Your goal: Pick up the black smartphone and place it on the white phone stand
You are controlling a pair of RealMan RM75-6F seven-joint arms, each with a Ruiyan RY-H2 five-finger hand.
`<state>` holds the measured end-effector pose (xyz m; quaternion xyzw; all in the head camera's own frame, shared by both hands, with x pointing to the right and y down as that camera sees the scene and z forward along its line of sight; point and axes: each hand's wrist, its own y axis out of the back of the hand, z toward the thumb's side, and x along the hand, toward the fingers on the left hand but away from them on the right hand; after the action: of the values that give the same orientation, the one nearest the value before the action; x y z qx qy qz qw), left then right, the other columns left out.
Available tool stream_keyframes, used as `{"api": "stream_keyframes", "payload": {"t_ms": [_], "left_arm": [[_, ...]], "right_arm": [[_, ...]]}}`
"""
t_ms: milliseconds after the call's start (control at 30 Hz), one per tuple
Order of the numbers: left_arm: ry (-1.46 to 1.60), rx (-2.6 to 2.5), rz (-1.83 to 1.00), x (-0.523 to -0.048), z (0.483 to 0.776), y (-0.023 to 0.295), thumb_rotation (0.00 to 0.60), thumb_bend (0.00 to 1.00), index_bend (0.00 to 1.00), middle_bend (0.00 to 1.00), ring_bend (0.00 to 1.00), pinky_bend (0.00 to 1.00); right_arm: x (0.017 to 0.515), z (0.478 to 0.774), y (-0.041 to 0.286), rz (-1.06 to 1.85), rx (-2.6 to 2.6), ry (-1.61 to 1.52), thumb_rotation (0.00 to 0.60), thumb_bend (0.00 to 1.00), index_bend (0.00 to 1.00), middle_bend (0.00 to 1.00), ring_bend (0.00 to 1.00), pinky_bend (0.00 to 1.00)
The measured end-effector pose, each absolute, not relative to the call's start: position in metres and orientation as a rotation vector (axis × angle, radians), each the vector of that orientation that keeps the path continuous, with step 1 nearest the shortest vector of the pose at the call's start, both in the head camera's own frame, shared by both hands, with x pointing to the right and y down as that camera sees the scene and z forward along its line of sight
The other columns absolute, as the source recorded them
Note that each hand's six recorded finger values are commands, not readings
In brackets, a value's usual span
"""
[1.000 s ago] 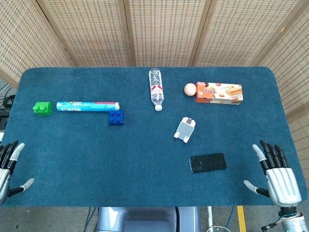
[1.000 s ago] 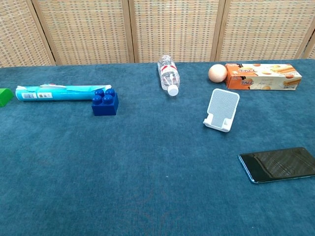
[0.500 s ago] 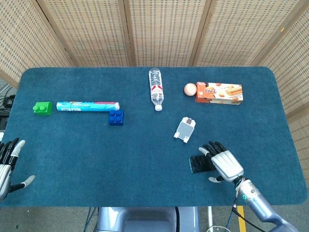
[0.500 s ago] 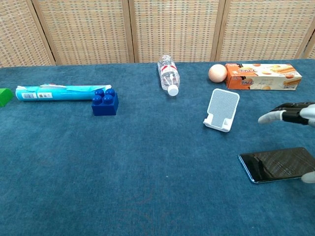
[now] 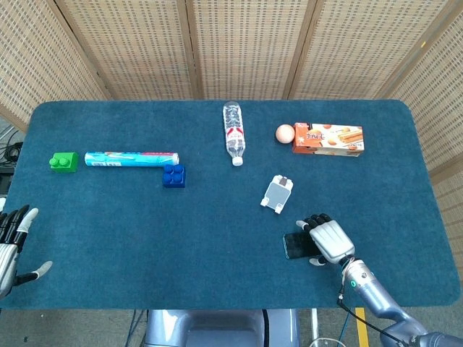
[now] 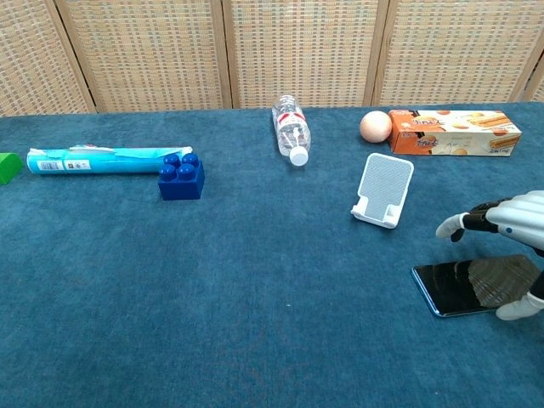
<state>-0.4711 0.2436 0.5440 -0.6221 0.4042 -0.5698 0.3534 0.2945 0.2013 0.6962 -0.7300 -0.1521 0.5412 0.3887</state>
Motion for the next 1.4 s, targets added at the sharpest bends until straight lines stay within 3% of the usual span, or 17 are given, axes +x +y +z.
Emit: {"api": "stream_keyframes", "payload": {"t_ms": [267, 567, 700, 867, 1000, 1133, 1400], "left_arm": [[1.042, -1.61, -1.471, -0.47, 0.544, 0.244, 0.6, 0.0, 0.0, 0.0, 0.0, 0.0], [1.039, -1.614, -1.472, -0.47, 0.544, 0.244, 0.6, 0.0, 0.0, 0.0, 0.0, 0.0], [1.038, -1.616, -1.471, -0.469, 0.544, 0.244, 0.6, 0.0, 0.0, 0.0, 0.0, 0.0], [1.036, -1.618, -1.473, -0.469, 0.545, 0.244, 0.6, 0.0, 0.0, 0.0, 0.0, 0.0], [1.036, -1.62, -1.475, -0.47, 0.545, 0.244, 0.6, 0.0, 0.0, 0.0, 0.0, 0.0], [1.038, -1.622, -1.477, -0.471, 0.545, 0.244, 0.6, 0.0, 0.0, 0.0, 0.0, 0.0], [1.039, -1.628, -1.473, -0.47, 0.545, 0.244, 0.6, 0.0, 0.0, 0.0, 0.0, 0.0]], "right_arm": [[0.302, 0.702, 0.201, 1.378, -1.844, -0.361, 0.6, 0.13, 0.21, 0.28, 0.22, 0.21], [0.305, 0.712, 0.201, 1.389, -1.869, -0.323, 0.6, 0.22, 0.23, 0.3, 0.24, 0.24], [0.306, 0.717, 0.202, 1.395, -1.876, -0.308, 0.6, 0.29, 0.28, 0.35, 0.28, 0.29], [0.308, 0.72, 0.202, 1.397, -1.883, -0.306, 0.6, 0.45, 0.39, 0.46, 0.39, 0.38], [0.308, 0.718, 0.202, 1.385, -1.895, -0.321, 0.6, 0.5, 0.41, 0.51, 0.44, 0.4], [0.308, 0.708, 0.199, 1.344, -1.895, -0.358, 0.6, 0.5, 0.42, 0.53, 0.46, 0.41], [0.296, 0.658, 0.184, 1.131, -1.798, -0.397, 0.6, 0.5, 0.43, 0.53, 0.46, 0.41]]}}
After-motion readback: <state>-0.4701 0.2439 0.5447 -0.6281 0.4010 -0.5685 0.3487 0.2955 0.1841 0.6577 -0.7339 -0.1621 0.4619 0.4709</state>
